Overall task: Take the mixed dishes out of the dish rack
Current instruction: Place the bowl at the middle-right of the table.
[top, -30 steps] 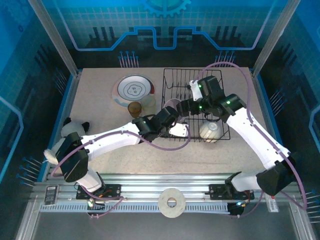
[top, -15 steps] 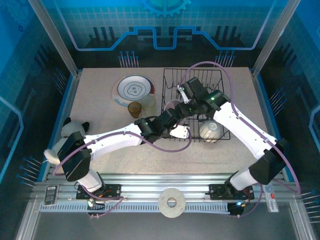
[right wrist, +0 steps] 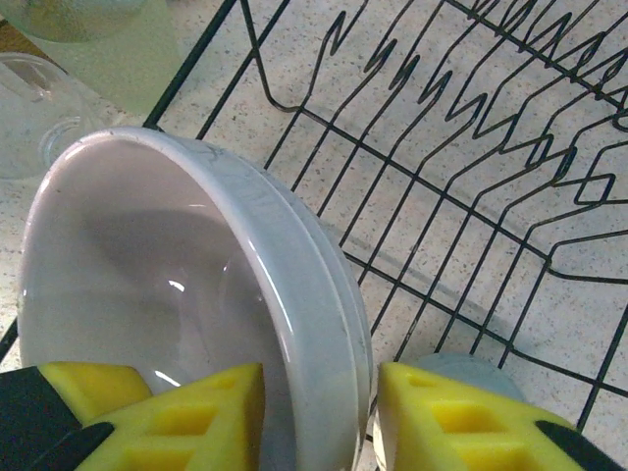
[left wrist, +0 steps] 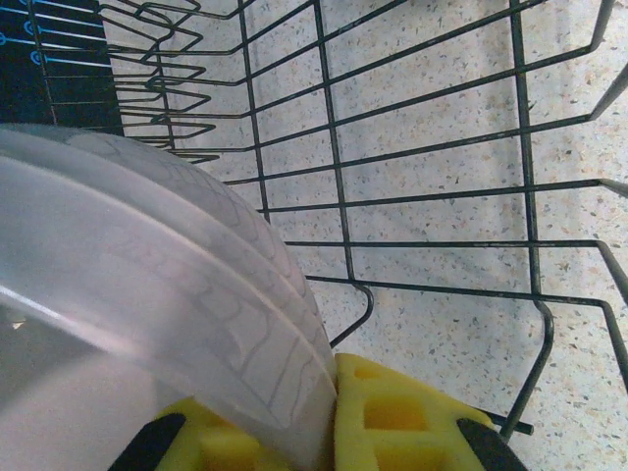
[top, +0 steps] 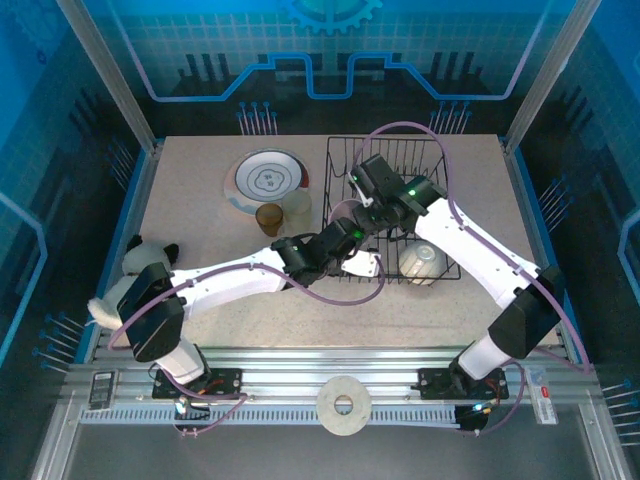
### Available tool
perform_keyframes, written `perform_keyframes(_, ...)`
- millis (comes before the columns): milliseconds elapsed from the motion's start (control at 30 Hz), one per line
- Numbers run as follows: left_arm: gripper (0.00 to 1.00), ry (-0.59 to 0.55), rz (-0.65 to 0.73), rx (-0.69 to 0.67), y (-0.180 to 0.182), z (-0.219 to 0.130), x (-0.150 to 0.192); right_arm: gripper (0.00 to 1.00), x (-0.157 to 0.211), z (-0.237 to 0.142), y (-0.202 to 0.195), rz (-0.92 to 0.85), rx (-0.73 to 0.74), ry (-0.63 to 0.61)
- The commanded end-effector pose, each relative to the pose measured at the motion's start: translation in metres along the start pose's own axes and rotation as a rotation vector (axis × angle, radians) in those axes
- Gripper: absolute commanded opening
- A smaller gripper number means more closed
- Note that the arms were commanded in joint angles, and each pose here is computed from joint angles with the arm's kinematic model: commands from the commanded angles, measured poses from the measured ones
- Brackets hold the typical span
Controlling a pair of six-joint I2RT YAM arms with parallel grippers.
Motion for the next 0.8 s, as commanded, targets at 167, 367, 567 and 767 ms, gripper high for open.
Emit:
perform_keyframes(167,0.0,-0.018,0.0,-0.082,0.009,-0.002,-0.007,0.25,0.0,0.007,0.0,0.0,0.039,0.046)
perform_keyframes(367,0.0,-0.02,-0.002,-0.089,0.009,-0.001,-0.008,0.12,0.002,0.013,0.001,0.025,-0.004,0.046)
perform_keyframes(567,0.0,-0.017,-0.002,-0.11,0.009,0.001,-0.008,0.0,0.006,0.017,0.0,0.066,-0.06,0.037)
perform_keyframes(767,0.08,-0.023,-0.01,-0.117,0.011,0.002,-0.009,0.0,0.009,0.018,-0.005,0.096,-0.065,0.027)
Point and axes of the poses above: each hand's point on the last joint's axis, 136 mm out from that joint toward the fingers, its own z axis out along the fingers, its own y axis along the line the jaws close on, x = y × z, the point moved 8 cm from there along -z, back along the fingers, and after that the axes turned 9 degrees about -z, right-handed, at the moved point
